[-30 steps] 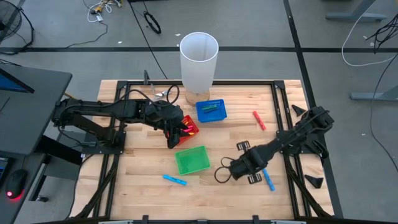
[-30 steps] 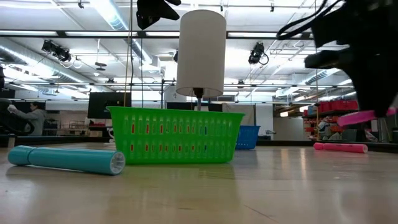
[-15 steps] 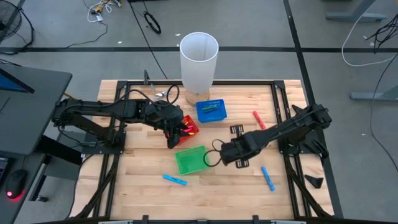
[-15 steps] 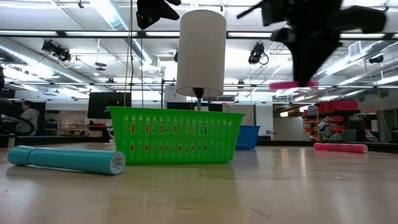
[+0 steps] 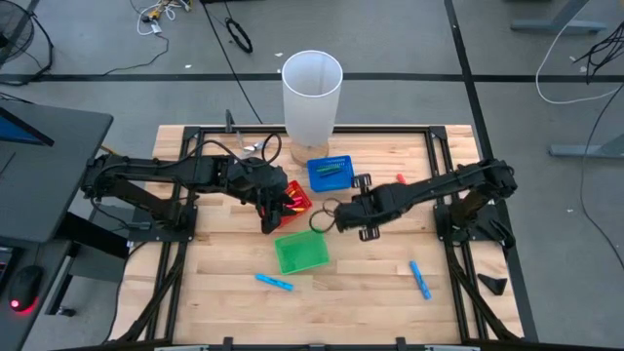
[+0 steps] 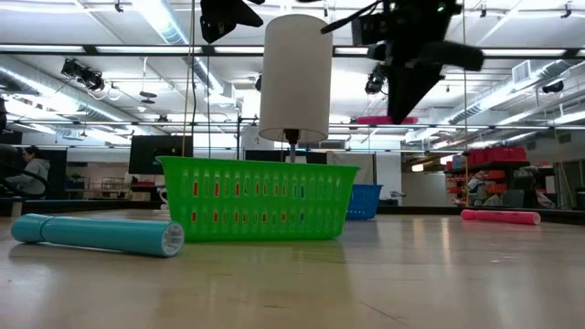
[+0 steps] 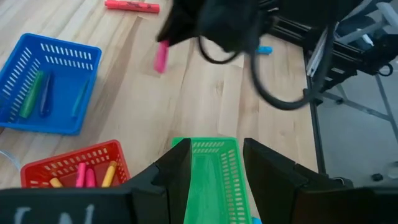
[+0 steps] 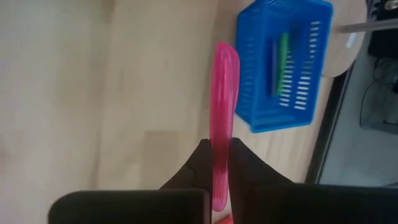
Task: Pick & Place Markers
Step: Put the pink pen into the blue bin
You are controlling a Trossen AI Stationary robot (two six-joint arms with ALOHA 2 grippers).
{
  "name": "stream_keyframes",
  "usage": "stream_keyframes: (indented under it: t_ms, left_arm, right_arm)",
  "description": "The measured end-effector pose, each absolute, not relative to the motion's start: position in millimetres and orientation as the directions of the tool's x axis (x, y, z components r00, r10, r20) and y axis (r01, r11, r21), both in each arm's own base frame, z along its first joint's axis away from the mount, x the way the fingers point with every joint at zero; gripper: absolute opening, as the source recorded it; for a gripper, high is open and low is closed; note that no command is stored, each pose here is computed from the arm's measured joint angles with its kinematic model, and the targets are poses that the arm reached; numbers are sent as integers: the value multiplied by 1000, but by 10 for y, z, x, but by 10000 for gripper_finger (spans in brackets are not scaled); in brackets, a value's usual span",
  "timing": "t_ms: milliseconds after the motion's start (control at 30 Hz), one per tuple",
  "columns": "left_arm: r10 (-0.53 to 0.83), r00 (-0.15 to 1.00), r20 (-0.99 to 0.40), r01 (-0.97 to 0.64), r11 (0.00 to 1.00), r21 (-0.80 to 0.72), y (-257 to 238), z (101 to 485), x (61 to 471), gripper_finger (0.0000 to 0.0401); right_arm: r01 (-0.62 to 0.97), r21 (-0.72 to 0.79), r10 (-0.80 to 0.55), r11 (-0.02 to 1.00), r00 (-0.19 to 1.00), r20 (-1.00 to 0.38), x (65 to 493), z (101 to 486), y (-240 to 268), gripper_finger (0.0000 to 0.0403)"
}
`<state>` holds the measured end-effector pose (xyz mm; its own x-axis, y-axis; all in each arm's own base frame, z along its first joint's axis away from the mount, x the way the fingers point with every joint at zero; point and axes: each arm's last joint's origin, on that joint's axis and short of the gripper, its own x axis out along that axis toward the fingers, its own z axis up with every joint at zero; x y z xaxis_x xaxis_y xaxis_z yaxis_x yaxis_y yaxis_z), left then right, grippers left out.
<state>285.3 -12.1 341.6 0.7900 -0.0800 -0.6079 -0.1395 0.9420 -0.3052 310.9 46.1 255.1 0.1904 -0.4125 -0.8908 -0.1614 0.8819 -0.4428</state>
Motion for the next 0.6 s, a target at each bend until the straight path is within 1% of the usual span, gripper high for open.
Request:
stream_keyframes:
  t_ms: [100, 267, 433, 600]
  left_arm:
    - [-79, 790, -608, -140, 942, -305, -119, 3416, 2853, 151]
    - [-79, 790, -608, -139, 942, -304, -120, 3416, 2853, 151]
    - [-79, 790, -608, -140, 942, -304, -120, 3416, 2853, 151]
    - [-79, 790, -608, -139, 943, -303, -120, 3416, 2853, 151]
  right_arm:
    - [-156, -450, -417, 879, 206, -885, 3169, 2555, 300, 14]
    - [-158, -479, -428, 863, 274, -861, 3292, 2579, 30, 14]
    - [-154, -529, -454, 834, 353, -818, 3404, 2623, -250, 14]
    - [-142, -580, -490, 802, 397, -776, 3459, 2666, -533, 14]
